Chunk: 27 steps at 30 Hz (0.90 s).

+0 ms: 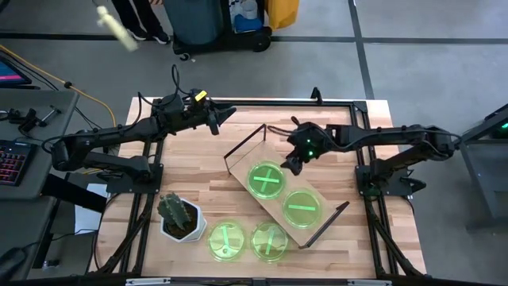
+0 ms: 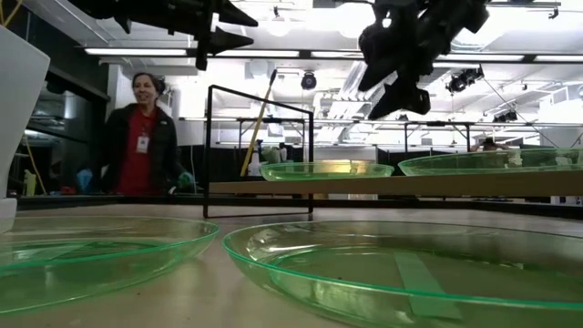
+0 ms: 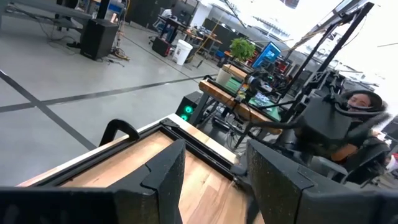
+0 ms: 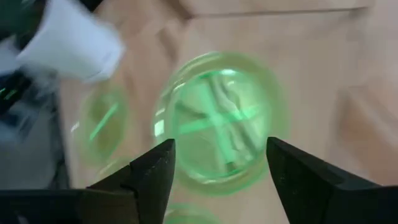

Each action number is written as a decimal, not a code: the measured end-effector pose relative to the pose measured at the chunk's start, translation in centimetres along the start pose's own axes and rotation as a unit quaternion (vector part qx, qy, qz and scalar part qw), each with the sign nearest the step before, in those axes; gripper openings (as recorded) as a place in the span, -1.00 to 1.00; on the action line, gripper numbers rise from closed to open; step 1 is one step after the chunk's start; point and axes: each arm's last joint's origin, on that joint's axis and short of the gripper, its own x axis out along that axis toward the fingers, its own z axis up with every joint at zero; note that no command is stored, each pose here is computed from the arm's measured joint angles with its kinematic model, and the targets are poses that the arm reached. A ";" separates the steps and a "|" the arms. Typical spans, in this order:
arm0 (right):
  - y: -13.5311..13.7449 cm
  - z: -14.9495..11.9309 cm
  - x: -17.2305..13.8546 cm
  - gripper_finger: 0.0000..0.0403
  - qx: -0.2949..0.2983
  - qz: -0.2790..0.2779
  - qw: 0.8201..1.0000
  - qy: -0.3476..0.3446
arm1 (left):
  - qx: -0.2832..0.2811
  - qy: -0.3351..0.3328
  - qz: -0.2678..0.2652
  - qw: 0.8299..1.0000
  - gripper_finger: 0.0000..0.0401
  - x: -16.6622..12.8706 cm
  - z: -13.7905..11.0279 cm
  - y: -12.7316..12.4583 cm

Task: Place and stack plates onto a shelf
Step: Stack the top center transparent green plate on top of the left transparent green plate on the shelf

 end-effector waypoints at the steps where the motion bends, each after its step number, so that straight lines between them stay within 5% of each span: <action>1: 0.4 -0.2 0.2 0.13 -0.010 0.013 1.000 0.007 | 0.000 0.001 -0.002 1.000 -0.20 0.0 0.0 0.0; 5: 1.6 -1.1 0.9 -0.17 -0.033 0.032 0.999 0.029 | 0.000 0.001 -0.009 1.000 -0.20 -0.1 0.1 -0.1; 9: 2.6 -1.8 2.2 -0.78 -0.036 0.039 0.998 0.041 | 0.000 -0.001 -0.010 1.000 -0.20 -0.2 0.2 -0.2; 11: 2.9 -1.8 3.2 -0.93 -0.030 0.046 0.998 0.036 | 0.003 -0.002 -0.011 1.000 -0.20 -0.2 0.2 -0.2; 21: 1.6 -1.9 8.8 -0.99 0.019 -0.006 1.000 0.016 | 0.020 -0.017 -0.017 1.000 -0.20 -0.2 0.5 -0.3; 27: 2.1 -1.6 10.6 -1.00 -0.006 -0.054 0.998 0.032 | 0.028 -0.022 -0.019 0.999 -0.20 -0.2 0.6 -0.4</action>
